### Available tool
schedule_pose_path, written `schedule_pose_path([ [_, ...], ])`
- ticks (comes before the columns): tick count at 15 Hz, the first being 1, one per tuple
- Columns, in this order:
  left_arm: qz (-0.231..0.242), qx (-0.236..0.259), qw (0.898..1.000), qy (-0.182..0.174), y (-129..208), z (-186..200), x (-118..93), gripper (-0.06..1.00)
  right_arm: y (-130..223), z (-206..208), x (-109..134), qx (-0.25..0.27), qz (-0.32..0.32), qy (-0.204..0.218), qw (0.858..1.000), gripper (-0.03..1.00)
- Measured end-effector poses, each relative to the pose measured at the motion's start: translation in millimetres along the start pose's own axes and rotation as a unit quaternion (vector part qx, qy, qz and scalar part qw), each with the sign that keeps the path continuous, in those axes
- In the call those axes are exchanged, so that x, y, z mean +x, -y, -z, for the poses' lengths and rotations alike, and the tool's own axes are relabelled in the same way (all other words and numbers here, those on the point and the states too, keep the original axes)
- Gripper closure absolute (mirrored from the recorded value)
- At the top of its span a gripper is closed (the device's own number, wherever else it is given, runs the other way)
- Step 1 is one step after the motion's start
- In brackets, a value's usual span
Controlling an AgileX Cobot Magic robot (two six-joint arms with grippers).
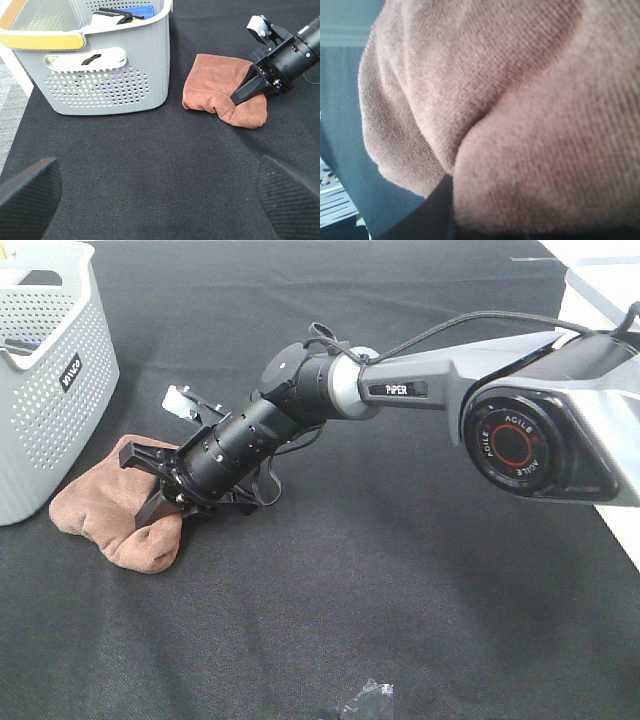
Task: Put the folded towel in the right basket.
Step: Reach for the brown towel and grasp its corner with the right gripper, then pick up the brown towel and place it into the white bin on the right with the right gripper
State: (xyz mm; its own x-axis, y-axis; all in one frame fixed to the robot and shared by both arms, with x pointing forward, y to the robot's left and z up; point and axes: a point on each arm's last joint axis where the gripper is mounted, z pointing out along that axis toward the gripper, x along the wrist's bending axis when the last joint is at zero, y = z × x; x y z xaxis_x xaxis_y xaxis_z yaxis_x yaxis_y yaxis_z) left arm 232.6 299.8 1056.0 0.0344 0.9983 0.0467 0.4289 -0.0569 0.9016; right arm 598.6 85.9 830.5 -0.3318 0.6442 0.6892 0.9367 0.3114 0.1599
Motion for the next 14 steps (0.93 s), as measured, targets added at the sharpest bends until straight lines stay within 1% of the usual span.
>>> schedule_pose_path([
  [2,0.0,0.0,1.0,0.0,0,0,0,-0.05,0,2,0,0.006,0.007,0.001,1.0,0.77],
  [4,0.0,0.0,1.0,0.0,0,0,0,-0.05,-1,20,5,0.03,0.034,0.001,0.999,0.77],
  [5,0.0,0.0,1.0,0.0,0,0,0,-0.05,-10,55,15,0.03,0.041,-0.01,0.999,0.77],
  [6,0.0,0.0,1.0,0.0,0,0,0,-0.05,-22,88,17,0.012,0.037,-0.015,0.999,0.77],
  [8,0.0,0.0,1.0,0.0,0,0,0,-0.05,-41,162,18,-0.042,0.038,-0.018,0.998,0.77],
  [10,0.0,0.0,1.0,0.0,0,0,0,-0.05,-51,248,5,-0.105,0.035,0.001,0.994,0.77],
  [11,0.0,0.0,1.0,0.0,0,0,0,-0.05,-50,290,-1,-0.131,0.031,0.008,0.991,0.77],
  [12,0.0,0.0,1.0,0.0,0,0,0,-0.05,-41,353,-5,-0.177,0.027,0.02,0.984,0.77],
  [14,0.0,0.0,1.0,0.0,0,0,0,-0.05,-18,439,-6,-0.256,0.025,0.053,0.965,0.77],
])
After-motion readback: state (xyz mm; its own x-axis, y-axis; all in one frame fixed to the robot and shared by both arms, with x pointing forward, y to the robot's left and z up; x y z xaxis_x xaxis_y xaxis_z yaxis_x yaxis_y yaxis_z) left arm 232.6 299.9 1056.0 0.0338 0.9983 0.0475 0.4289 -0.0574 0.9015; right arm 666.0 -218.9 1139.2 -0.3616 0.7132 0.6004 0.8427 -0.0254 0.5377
